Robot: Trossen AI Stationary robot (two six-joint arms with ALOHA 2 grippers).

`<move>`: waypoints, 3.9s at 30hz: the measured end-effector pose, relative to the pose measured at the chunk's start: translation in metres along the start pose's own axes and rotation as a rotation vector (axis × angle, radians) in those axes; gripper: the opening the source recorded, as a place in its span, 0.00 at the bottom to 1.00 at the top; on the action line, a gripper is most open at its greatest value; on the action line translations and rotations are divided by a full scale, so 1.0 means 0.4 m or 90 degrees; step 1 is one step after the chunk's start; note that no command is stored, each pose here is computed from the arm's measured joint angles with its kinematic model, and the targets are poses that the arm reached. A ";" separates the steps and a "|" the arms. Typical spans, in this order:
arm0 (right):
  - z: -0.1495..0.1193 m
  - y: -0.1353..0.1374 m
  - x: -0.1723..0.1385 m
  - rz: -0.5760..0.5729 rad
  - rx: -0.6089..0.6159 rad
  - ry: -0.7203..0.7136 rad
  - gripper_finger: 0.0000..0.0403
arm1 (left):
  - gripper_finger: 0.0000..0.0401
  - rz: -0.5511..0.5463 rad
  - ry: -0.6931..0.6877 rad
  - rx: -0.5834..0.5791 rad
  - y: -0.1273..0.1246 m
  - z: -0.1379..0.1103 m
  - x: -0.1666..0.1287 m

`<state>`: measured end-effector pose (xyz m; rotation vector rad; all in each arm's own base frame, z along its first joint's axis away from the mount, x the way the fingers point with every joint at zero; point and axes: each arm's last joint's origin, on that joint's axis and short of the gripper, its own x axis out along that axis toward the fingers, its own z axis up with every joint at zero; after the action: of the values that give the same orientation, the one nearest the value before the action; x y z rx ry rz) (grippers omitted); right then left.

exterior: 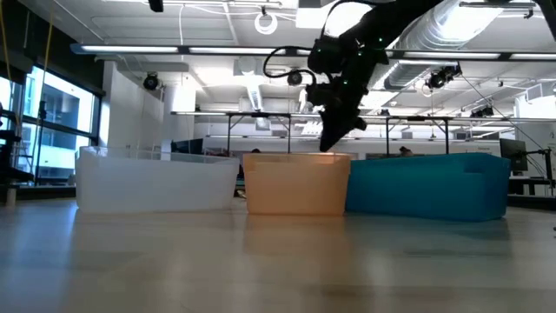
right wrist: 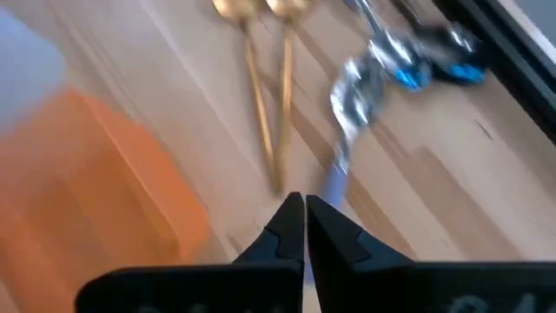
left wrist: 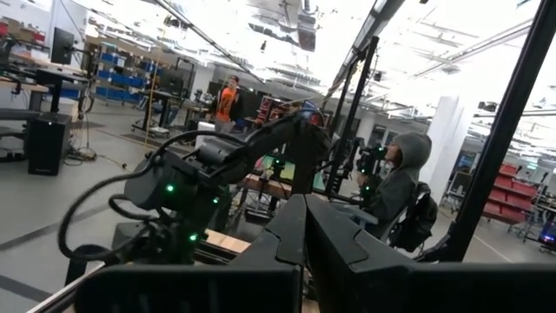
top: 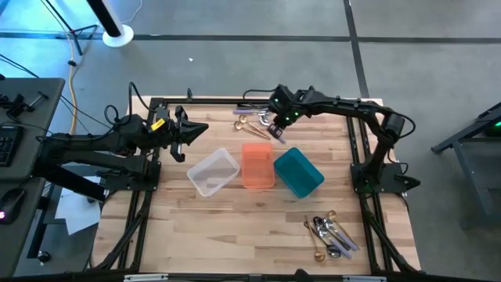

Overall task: Sort silverware by color (type)
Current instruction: Put the purple spoon into the white bin

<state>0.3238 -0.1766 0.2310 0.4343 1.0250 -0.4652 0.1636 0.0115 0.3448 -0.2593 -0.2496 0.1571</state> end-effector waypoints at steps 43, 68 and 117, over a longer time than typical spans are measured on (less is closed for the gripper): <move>0.064 -0.059 0.275 -0.107 0.128 0.192 0.46 | 0.00 0.034 -0.008 0.011 0.004 0.001 0.000; 0.060 -0.038 0.290 -0.124 0.142 0.165 0.26 | 0.00 0.034 -0.008 0.012 0.004 0.001 0.000; 0.055 -0.035 0.073 -0.031 0.061 0.026 0.00 | 0.00 0.040 0.016 0.015 0.006 -0.008 0.000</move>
<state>0.3443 -0.2047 0.2135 0.5074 1.0578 -0.5530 0.1640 0.0131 0.3411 -0.2449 -0.2153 0.2185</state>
